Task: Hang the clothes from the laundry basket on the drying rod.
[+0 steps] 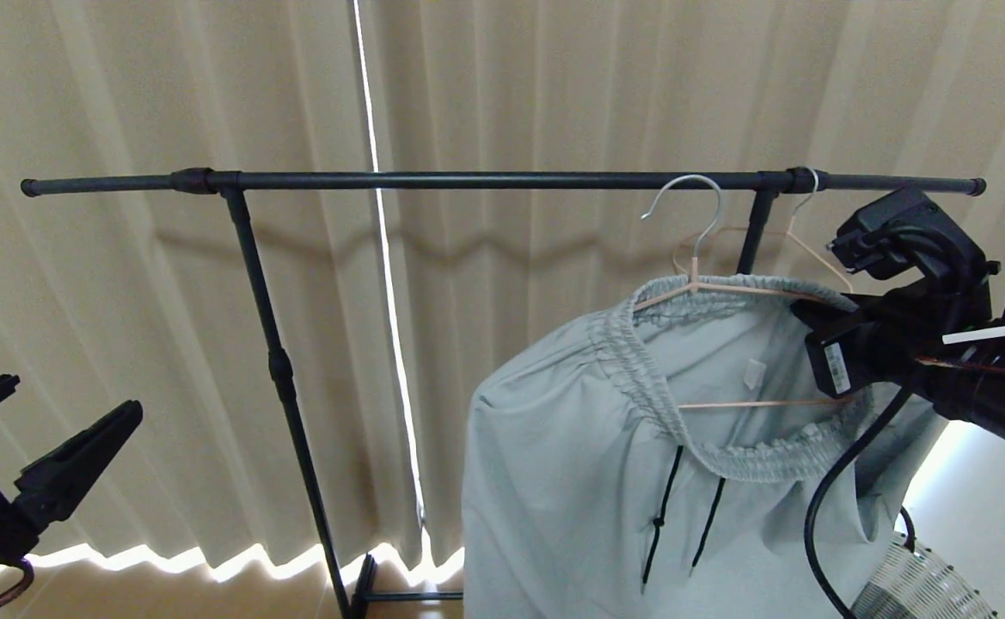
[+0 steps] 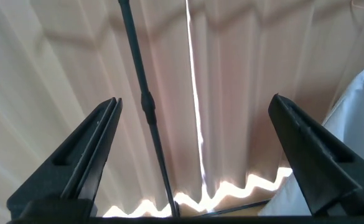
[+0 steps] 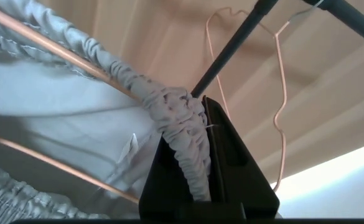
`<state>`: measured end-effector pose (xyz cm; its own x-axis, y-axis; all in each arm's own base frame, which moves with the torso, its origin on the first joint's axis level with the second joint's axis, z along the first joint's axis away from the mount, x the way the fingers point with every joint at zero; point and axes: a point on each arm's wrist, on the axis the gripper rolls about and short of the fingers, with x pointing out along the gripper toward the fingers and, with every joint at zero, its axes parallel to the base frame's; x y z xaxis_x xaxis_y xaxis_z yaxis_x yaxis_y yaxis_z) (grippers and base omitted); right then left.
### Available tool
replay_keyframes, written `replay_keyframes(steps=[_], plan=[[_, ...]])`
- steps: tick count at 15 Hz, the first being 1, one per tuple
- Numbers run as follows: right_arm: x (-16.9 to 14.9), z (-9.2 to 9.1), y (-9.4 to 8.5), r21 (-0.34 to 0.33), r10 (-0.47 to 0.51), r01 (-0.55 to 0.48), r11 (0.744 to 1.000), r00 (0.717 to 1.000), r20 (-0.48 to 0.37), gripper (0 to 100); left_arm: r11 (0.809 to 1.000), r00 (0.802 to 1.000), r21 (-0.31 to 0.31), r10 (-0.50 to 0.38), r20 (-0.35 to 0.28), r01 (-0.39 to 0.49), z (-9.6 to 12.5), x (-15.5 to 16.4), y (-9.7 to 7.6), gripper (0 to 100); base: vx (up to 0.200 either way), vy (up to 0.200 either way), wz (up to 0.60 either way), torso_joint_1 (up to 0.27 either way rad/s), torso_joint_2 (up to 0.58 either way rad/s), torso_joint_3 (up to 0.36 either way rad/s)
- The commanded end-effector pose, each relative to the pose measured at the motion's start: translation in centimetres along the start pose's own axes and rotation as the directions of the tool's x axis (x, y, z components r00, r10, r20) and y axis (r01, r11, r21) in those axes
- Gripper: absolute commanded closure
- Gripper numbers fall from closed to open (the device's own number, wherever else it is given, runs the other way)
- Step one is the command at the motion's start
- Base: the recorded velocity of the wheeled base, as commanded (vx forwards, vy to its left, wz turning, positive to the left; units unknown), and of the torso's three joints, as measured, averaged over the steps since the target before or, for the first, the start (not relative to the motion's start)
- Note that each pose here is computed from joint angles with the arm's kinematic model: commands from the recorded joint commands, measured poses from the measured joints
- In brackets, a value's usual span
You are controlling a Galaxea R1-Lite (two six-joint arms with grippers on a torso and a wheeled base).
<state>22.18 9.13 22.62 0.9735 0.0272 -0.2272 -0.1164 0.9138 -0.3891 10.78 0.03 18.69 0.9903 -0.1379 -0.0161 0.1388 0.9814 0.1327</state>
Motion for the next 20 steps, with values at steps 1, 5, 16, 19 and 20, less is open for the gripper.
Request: replay_keyframes(steps=[1, 5, 16, 19, 20], plan=[[0.1, 0.0, -0.2, 0.004, -0.01, 0.01, 1.0, 1.0, 0.0, 100, 1.0, 1.0, -0.004, -0.003, -0.026, 0.003, -0.4, 0.3, 0.0, 0, 0.2, 0.0, 0.0, 0.012, 0.0, 0.007], [0.5, -0.3, -0.9, 0.01, -0.037, 0.037, 0.999, 0.999, -0.018, 100, 0.998, 0.998, 0.039, -0.039, -0.058, 0.041, -1.3, 0.3, -0.5, 0, 0.2, 0.0, 0.0, 0.001, 0.0, 0.003], [2.5, -0.4, -2.4, 0.028, -0.16, 0.162, 0.986, 0.984, -0.075, 100, 0.948, 0.952, 0.088, -0.302, -0.042, 0.305, -0.3, 1.7, -3.6, 0, 0.036, 0.0, 0.0, 0.001, 0.0, 0.0], [5.0, 1.0, -2.3, 0.031, -0.226, 0.229, 0.973, 0.971, -0.081, 100, 0.951, 0.955, 0.089, -0.296, -0.026, 0.297, 0.1, 1.7, -3.5, 0, 0.0, 0.0, 0.0, 0.0, 0.0, 0.0], [5.9, 1.4, -2.1, 0.028, -0.264, 0.267, 0.963, 0.96, -0.09, 100, 0.951, 0.955, 0.09, -0.295, -0.021, 0.296, 0.2, 1.7, -3.5, 0, 0.0, 0.0, 0.0, 0.0, 0.0, 0.0]])
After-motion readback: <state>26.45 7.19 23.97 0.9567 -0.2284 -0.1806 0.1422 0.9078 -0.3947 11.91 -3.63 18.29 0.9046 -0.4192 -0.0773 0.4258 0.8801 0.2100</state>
